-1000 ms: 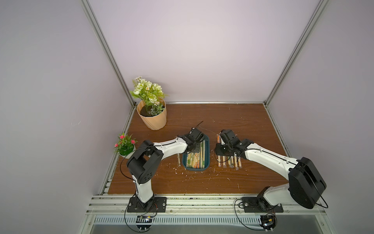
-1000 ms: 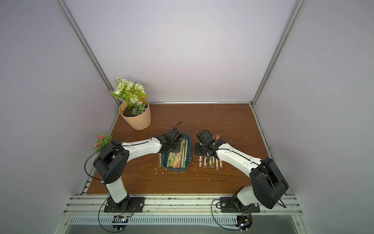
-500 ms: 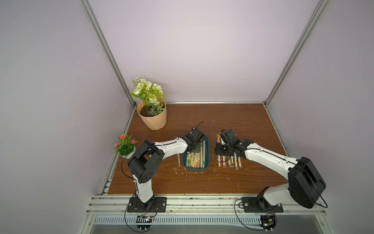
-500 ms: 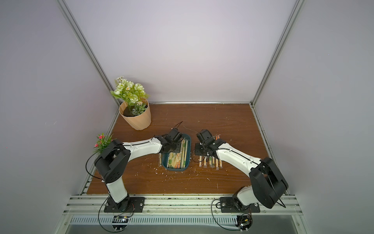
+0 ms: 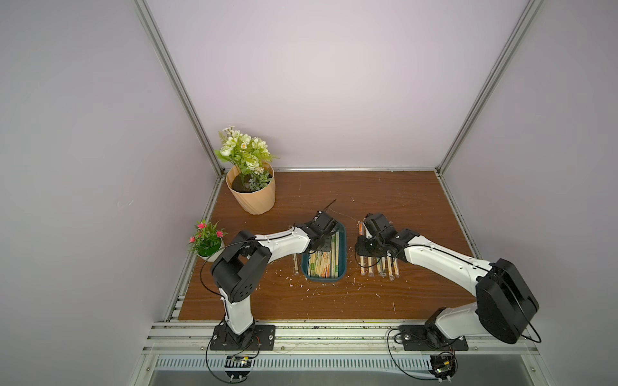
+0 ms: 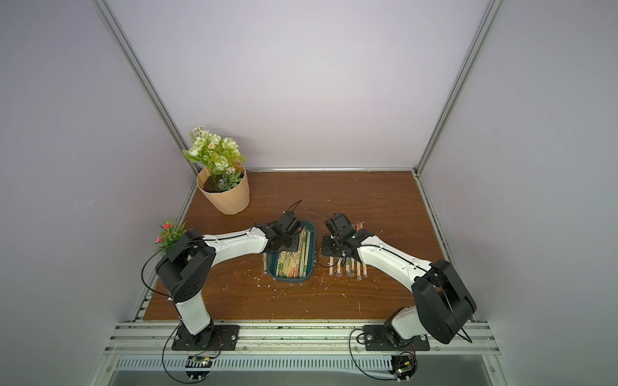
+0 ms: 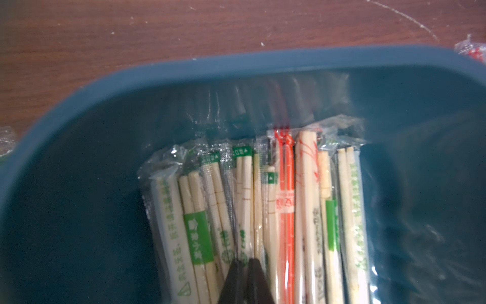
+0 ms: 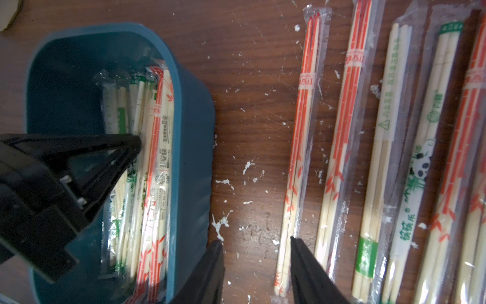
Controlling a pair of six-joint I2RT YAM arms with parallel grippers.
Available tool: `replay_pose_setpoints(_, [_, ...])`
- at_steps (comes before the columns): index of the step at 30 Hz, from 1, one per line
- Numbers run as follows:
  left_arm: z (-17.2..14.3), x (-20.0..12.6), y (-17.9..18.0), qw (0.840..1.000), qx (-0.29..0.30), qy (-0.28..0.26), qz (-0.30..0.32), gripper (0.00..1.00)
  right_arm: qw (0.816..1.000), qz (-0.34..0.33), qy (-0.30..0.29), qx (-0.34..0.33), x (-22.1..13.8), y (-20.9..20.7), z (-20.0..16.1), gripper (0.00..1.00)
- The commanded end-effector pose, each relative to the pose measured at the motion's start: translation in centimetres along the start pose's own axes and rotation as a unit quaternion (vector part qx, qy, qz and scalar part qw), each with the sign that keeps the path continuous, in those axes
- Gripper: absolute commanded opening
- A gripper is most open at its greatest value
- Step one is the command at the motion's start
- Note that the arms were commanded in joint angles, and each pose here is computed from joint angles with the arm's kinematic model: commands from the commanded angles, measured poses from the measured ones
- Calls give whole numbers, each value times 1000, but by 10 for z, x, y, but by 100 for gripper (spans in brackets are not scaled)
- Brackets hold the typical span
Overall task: Take the paired disposable chopsticks out of the storage box
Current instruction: Pick up the paired disposable chopsticks from the storage box.
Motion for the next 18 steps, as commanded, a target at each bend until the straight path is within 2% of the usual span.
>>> replay_pose_setpoints(1, [-5,-7,3,1000,5,6,9,0,1000,-3,-3,-5,-1,-1,4,47])
replay_pose_setpoints(18, [22,-40,0,999,-14,-50,-3,0,1000,-2,-5,-4,-2,-1,5,46])
Point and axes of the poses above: each gripper's point midway between its finger pads, its own x axis out along the fingers, its own y axis along the line the jaws close on, z = x × y, the point moved 2 cm from there along -x, back along the fingers, and after that the axes turned 14 degrees about -x, right-handed, at the moved point
